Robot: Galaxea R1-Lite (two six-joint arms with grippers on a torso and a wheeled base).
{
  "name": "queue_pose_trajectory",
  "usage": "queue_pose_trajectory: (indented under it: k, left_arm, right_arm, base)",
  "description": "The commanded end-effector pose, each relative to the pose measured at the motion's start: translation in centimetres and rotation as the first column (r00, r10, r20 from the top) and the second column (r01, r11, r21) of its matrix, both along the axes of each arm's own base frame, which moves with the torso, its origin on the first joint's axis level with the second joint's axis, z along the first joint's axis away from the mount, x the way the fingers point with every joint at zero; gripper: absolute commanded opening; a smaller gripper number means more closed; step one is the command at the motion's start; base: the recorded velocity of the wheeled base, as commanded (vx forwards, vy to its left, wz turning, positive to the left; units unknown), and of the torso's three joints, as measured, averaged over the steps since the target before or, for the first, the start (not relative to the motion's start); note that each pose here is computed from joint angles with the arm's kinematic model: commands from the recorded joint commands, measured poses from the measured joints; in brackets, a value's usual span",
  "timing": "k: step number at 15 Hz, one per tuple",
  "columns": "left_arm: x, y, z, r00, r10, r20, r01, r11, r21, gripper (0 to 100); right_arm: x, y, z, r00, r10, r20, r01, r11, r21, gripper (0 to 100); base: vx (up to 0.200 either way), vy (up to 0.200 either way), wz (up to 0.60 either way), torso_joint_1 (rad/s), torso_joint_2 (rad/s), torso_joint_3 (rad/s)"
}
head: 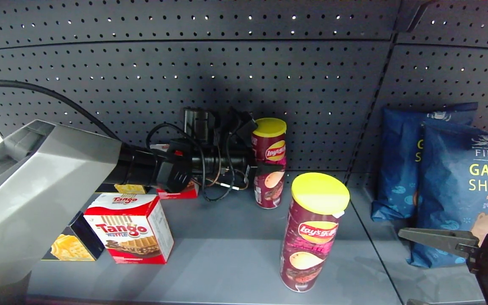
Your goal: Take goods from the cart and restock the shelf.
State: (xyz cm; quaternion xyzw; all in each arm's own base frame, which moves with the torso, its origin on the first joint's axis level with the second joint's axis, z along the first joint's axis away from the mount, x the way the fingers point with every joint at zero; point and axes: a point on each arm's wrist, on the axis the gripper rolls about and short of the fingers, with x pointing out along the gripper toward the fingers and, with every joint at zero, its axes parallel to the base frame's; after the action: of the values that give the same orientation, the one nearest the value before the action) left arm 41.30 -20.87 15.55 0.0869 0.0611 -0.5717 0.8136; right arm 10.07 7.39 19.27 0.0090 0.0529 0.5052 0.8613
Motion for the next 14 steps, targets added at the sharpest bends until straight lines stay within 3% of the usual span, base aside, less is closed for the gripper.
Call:
queue_pose_trajectory:
  k: [1,14]
  left_arm:
    - [0.06,-0.18,-0.34,1.0,-0.003,-0.006,0.003,1.0,0.003,0]
    - [-0.06,-0.67,-0.97,1.0,-0.012,-0.021,0.012,1.0,0.009,0]
  right_arm:
    - [0.04,0.03,-0.07,1.0,0.001,-0.004,-0.001,1.0,-0.002,100]
    - [-0.12,-0.06,-0.4,1.0,0.001,-0.012,-0.001,1.0,-0.006,100]
  base:
    - [0.0,0.0,0.0,0.0,0.0,0.0]
    - [0.0,0.0,0.0,0.0,0.0,0.0]
